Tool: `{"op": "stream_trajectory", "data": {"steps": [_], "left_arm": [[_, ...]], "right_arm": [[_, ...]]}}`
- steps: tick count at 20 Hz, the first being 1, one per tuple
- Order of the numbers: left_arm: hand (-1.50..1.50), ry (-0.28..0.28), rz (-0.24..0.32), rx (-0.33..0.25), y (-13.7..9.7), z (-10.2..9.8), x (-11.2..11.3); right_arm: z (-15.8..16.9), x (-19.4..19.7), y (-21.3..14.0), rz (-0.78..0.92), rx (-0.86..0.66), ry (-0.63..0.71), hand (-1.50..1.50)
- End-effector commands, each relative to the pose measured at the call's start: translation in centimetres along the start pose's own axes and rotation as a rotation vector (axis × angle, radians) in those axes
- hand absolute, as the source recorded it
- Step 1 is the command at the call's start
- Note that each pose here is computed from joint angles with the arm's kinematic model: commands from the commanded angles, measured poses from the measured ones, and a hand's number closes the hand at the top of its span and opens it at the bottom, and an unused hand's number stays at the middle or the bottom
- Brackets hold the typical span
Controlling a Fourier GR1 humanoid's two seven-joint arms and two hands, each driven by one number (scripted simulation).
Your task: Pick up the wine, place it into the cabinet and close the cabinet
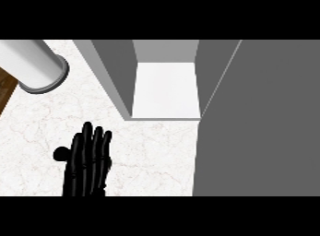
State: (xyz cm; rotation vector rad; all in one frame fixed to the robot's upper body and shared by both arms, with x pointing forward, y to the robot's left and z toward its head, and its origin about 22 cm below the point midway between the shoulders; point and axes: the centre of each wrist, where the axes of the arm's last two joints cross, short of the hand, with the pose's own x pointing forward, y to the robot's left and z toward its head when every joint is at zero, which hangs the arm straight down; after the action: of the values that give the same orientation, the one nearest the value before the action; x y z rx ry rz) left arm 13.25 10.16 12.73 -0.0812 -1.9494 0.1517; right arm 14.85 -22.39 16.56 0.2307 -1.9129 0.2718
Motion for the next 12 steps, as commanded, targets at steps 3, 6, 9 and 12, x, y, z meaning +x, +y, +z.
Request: {"op": "stream_trajectory", "data": {"steps": [3,6,9,12], "left_arm": [[-1.5,-0.001,0.056,0.012,-2.0,0.9,1.7],[-1.5,0.015,0.064,0.039,-1.6,1.4,2.4],[-1.5,0.005,0.067,0.059,-1.6,0.8,3.4],[-1.5,0.016,0.059,0.085,-0.9,1.6,4.5]], "right_arm": [[1.1,2.5,0.3,0.0,0.008,-0.014,-1.5],[0.3,3.3,-0.2,0.002,0.018,-0.03,-1.5],[-0.8,2.1,1.0,-0.005,-0.011,-0.015,-1.5],[-1.0,2.5,0.8,-0.001,-0.011,-0.01,-1.5]]}}
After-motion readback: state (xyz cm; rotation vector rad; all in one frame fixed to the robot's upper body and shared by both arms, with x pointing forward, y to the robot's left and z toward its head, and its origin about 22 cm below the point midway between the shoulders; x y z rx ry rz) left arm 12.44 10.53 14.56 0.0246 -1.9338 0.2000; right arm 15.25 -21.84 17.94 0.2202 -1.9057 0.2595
